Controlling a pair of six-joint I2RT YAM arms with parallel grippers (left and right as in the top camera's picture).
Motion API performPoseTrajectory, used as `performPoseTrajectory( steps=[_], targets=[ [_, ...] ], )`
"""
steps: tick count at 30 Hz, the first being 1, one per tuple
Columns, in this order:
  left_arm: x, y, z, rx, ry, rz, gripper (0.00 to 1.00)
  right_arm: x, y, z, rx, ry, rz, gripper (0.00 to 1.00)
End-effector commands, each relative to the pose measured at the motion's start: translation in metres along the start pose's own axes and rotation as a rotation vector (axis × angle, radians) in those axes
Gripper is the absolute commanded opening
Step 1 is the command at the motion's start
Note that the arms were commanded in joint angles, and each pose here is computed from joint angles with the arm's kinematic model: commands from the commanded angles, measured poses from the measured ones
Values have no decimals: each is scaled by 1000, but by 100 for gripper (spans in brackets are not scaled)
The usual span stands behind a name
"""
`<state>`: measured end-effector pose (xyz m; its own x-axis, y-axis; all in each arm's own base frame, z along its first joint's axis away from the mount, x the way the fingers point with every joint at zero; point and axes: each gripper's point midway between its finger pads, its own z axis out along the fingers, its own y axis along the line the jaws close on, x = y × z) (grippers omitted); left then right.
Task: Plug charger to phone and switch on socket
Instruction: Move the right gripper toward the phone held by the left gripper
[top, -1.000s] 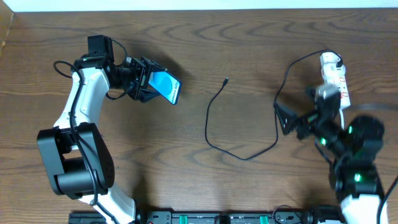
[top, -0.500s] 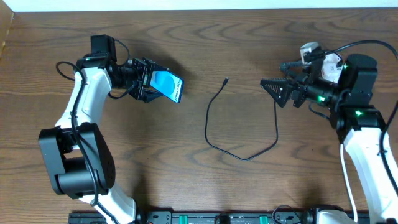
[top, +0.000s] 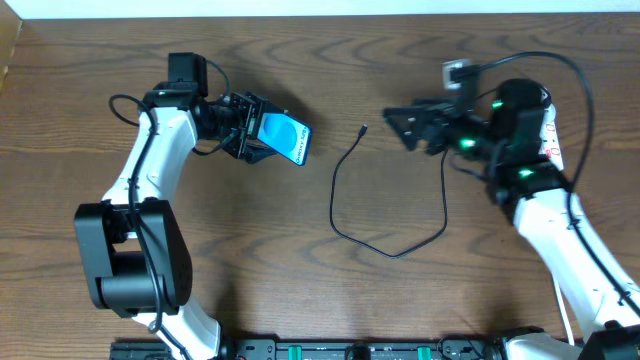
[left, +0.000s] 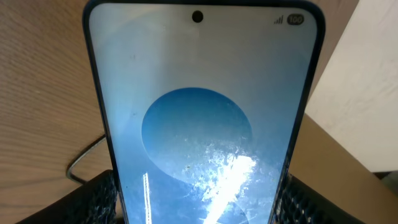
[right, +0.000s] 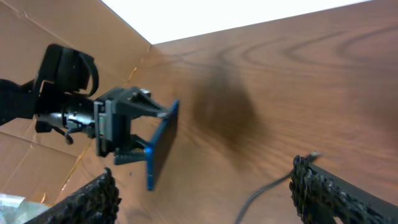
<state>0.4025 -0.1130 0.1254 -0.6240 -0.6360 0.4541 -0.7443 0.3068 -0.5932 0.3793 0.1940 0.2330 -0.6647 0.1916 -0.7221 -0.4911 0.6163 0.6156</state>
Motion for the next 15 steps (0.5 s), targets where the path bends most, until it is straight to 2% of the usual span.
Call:
performPoseTrajectory(
  steps=[1,8,15],
  targets=[
    [10,-14,-3,26,7,13,54,2,6,16,85,-29,53,85],
    [19,-15,4,13,25,30,54,38,24,53,82,48,90,78],
    [29,-16,11,0,42,50,54,58,31,75,51,86,119,75]
  ],
)
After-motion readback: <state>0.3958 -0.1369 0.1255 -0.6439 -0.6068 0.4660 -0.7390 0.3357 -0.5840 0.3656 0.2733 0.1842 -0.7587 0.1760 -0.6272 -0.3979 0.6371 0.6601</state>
